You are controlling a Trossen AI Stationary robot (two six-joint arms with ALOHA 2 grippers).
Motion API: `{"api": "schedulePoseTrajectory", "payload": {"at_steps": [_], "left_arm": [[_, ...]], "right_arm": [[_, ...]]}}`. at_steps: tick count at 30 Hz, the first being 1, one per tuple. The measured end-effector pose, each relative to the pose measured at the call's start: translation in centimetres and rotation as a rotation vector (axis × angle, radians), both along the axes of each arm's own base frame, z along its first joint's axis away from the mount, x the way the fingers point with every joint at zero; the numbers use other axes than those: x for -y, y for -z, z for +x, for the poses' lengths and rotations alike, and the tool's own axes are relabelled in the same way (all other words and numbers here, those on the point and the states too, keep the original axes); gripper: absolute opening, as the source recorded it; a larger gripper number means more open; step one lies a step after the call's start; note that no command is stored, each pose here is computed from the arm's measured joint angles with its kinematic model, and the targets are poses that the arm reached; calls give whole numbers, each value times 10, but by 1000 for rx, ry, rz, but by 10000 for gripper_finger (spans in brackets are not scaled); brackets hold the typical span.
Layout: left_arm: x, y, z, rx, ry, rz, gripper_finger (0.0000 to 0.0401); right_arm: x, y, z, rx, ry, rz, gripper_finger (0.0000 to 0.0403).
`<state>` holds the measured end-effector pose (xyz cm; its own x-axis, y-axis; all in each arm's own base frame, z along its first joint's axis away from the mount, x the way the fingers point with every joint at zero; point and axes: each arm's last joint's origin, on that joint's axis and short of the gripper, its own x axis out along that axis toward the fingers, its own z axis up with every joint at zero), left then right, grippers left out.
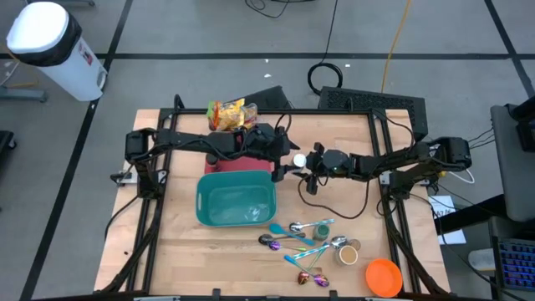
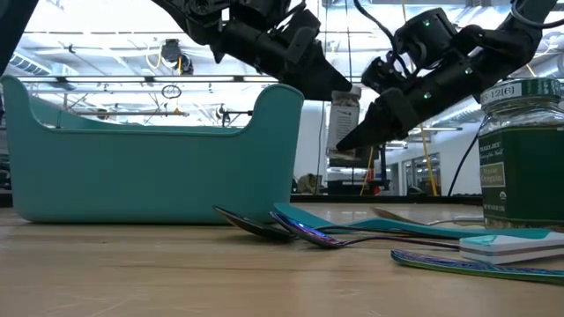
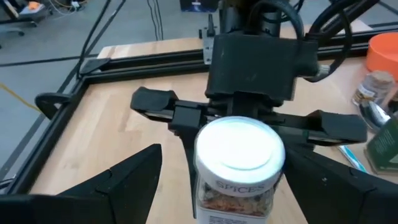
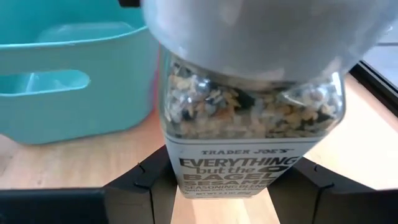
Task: Pick & Place Food Item
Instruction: Put the white seasoning bottle into the red bin
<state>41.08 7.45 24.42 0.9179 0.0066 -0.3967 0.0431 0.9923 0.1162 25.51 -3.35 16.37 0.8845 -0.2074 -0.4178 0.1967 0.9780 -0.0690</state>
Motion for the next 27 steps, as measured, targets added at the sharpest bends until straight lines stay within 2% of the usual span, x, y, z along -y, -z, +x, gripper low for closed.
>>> {"api": "schedulePoseTrajectory", "payload": {"at_steps": [9, 18, 23, 27], "left_arm": [[2, 0, 0, 8, 58, -27, 326], [3, -1, 0, 11, 68, -27, 317], [3, -1, 0, 15, 68, -26, 289], [3, -1, 0, 14, 67, -25, 250]], "right_arm": [[-3, -3, 2, 27, -18, -17, 189], [-3, -4, 2, 43, -19, -20, 189], [-3, -4, 2, 36, -19, -19, 189], [-2, -4, 2, 37, -17, -19, 189]]}}
